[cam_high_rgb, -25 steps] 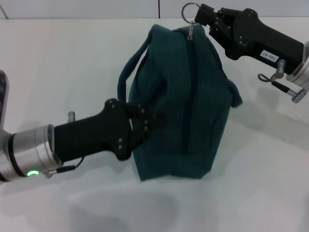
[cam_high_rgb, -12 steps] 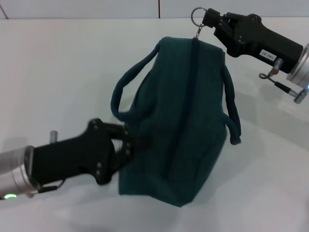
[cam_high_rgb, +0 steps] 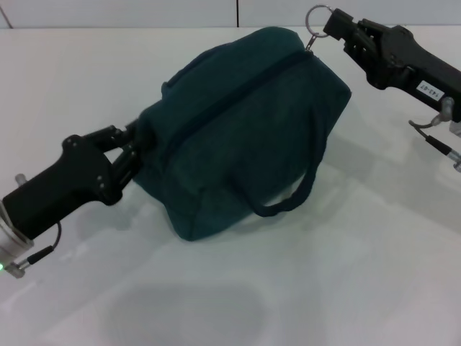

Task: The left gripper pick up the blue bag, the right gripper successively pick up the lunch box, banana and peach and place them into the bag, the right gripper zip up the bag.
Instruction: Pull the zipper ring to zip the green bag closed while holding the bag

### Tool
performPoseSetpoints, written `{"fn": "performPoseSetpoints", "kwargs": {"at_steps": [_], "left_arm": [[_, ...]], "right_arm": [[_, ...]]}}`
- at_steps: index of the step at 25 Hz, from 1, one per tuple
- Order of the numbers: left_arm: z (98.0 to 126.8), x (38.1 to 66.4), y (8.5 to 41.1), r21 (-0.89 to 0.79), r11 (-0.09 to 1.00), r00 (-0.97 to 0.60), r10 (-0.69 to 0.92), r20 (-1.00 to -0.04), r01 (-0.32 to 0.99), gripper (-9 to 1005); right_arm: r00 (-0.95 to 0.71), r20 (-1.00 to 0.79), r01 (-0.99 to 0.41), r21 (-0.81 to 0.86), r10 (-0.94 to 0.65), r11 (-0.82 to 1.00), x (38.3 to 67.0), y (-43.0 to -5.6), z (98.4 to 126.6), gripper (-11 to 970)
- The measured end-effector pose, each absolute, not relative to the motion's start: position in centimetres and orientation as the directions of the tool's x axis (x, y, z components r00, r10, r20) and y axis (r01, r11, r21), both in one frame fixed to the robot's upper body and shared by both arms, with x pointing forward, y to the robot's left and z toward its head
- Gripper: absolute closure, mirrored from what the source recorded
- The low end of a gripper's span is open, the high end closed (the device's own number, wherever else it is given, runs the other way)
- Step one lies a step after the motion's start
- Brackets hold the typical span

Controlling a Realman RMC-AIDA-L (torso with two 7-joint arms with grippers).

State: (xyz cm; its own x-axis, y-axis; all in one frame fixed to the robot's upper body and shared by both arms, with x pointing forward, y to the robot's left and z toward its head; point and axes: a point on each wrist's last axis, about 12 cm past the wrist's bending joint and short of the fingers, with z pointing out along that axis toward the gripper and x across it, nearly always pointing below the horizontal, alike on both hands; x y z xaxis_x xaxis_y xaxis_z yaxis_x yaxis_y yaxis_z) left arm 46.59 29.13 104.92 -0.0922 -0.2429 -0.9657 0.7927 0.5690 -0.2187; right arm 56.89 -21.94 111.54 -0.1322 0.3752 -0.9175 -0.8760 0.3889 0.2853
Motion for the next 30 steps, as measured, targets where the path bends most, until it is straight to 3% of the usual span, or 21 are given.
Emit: {"fn": "performPoseSetpoints", "kwargs": {"at_steps": [6,12,17,19,22,24,30], "left_arm": [[104.8,46.8,29.9,-0.260,0.667,-0.046,-0.320,-0.946,0.698,721],[107.3,49.5,30.8,-0.286,0.590,-0.117,-0.308,-0.944,0.755,588],[112.7,53.4,30.1,-0.257,0.457,-0.221,-0.130,-0.966,0.852,478],[115.0,54.5,29.4,-0.222,0.426,-0.226,-0.043,-0.973,0.877,384],[119.9,55.8,27.1,-0.139,0.378,-0.206,0.145,-0.968,0.915,242],[122.0,56.1,25.0,-0.106,0.356,-0.204,0.249,-0.947,0.929,200],[123.8,56.6,19.6,-0.050,0.370,-0.235,0.472,-0.850,0.928,182]], "right_arm": [[-0.164,-0.909,-0.863,0.320,0.384,0.390,56.8,-22.1,111.2,948],[-0.165,-0.907,-0.853,0.328,0.386,0.406,57.0,-22.2,111.1,948],[-0.168,-0.908,-0.847,0.332,0.383,0.416,57.1,-22.2,111.0,948],[-0.171,-0.909,-0.841,0.335,0.379,0.425,57.2,-22.3,110.9,948],[-0.175,-0.911,-0.834,0.339,0.373,0.435,57.3,-22.3,110.8,948],[-0.176,-0.912,-0.833,0.339,0.371,0.437,57.3,-22.3,110.8,948],[-0.175,-0.912,-0.835,0.336,0.370,0.435,57.5,-22.1,110.9,948]]}}
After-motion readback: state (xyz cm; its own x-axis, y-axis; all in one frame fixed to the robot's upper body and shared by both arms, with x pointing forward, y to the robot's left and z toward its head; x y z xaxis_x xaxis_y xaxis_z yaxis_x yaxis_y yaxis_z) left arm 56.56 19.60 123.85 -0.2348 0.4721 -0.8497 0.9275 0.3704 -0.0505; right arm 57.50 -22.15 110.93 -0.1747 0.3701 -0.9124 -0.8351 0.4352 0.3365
